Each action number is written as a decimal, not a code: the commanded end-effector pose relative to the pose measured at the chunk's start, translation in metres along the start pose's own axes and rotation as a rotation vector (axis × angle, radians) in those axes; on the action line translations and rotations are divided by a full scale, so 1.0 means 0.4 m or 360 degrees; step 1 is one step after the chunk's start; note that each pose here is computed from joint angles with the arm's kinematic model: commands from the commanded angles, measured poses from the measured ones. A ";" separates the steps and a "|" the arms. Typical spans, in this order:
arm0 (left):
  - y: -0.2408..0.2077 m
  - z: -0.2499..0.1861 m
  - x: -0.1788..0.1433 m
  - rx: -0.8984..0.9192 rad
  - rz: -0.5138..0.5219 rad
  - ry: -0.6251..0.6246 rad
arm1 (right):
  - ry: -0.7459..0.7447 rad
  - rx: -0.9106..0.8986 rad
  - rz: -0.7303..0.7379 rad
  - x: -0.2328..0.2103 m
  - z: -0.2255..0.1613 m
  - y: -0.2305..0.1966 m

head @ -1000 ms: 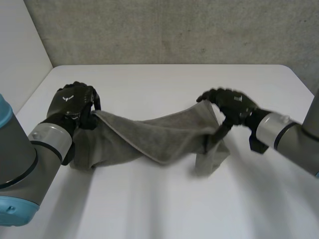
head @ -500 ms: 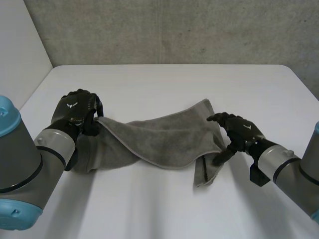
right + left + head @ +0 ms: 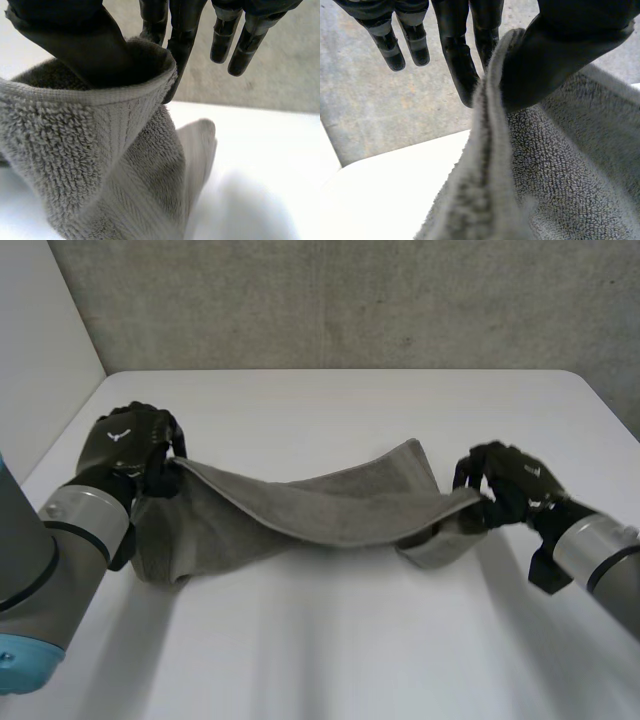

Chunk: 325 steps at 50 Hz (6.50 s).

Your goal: Fold the towel.

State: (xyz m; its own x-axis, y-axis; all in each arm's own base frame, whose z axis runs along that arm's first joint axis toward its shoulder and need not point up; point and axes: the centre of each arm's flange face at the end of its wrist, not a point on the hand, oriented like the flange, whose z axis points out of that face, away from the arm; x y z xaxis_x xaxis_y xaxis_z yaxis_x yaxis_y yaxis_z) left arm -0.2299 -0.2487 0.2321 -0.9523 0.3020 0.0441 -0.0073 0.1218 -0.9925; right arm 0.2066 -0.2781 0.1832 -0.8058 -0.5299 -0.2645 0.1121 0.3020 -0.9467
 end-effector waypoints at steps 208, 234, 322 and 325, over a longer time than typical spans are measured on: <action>-0.160 0.146 -0.025 0.0516 0.0484 0.0520 | -0.0112 0.0643 -0.1117 0.194 0.035 -0.460; -0.123 -0.101 -0.011 0.0102 0.0297 0.0567 | -0.0072 0.0345 -0.1008 0.277 -0.180 -0.340; 0.007 0.014 0.031 -0.0279 0.0085 0.0653 | -0.0040 0.0016 -0.1115 0.323 -0.090 -0.272; -0.013 -0.013 0.035 -0.0240 0.0092 0.0658 | -0.0031 -0.0002 -0.1077 0.333 -0.115 -0.279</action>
State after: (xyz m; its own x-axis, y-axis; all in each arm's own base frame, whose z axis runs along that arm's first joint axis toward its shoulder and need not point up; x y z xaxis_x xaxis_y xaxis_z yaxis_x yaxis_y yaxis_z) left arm -0.2447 -0.2548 0.2225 -0.7497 0.6576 0.0740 0.1324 0.2586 -0.9569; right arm 0.0733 -0.3557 0.2557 -0.6799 -0.6150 0.3994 -0.4174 -0.1233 -0.9003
